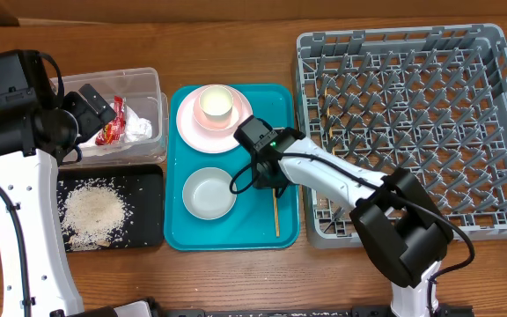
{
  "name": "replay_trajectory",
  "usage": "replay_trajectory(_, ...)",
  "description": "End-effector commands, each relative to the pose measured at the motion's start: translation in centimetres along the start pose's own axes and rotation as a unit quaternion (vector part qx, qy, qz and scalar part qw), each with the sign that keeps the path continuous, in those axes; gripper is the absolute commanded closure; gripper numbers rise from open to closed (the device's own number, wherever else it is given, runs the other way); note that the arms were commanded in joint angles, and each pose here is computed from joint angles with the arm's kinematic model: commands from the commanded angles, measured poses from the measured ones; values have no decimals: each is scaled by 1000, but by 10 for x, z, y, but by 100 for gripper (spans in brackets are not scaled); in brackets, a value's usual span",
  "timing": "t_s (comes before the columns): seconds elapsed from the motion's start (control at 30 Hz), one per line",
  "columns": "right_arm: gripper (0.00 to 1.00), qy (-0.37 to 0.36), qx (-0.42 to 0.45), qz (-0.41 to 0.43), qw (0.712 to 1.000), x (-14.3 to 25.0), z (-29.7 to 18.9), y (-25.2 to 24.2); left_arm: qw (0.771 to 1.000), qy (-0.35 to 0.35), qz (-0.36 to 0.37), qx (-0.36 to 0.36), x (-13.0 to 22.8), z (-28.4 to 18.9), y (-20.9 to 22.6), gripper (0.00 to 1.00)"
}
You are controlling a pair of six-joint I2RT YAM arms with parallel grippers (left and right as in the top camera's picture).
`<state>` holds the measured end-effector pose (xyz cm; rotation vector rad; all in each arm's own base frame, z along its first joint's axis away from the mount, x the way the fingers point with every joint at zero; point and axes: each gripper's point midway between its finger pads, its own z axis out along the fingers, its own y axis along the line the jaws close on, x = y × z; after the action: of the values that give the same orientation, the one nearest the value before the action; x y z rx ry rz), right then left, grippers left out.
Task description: Sort waste into correct bins and load items into the dishwasher
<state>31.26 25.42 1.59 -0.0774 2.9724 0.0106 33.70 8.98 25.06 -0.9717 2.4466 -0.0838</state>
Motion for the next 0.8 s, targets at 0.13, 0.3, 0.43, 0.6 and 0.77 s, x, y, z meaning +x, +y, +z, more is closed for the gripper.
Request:
replay_trajectory(0.13, 96, -86, -41, -22, 995, -54, -79, 8, 1000, -17, 7, 4, -5, -10, -3, 0)
replay_trajectory(0.3, 96, -141, -26, -18, 989, -81, -129, -21, 1000, -17, 7, 4, -5, -10, -3, 0)
replay_trajectory(0.43, 96, -166, 18, 3, 986, -97, -149, -70, 1000, -17, 7, 4, -5, -10, -3, 0)
replay_trajectory(0.6, 96, -135, 53, -43, 989, -99, -145, -117, 1000, -17, 7, 4, -5, -10, -3, 0)
replay_trajectory(0.77, 96, -114, 54, -21, 992, -100, -141, -145, 1000, -17, 7, 4, -5, -10, -3, 0)
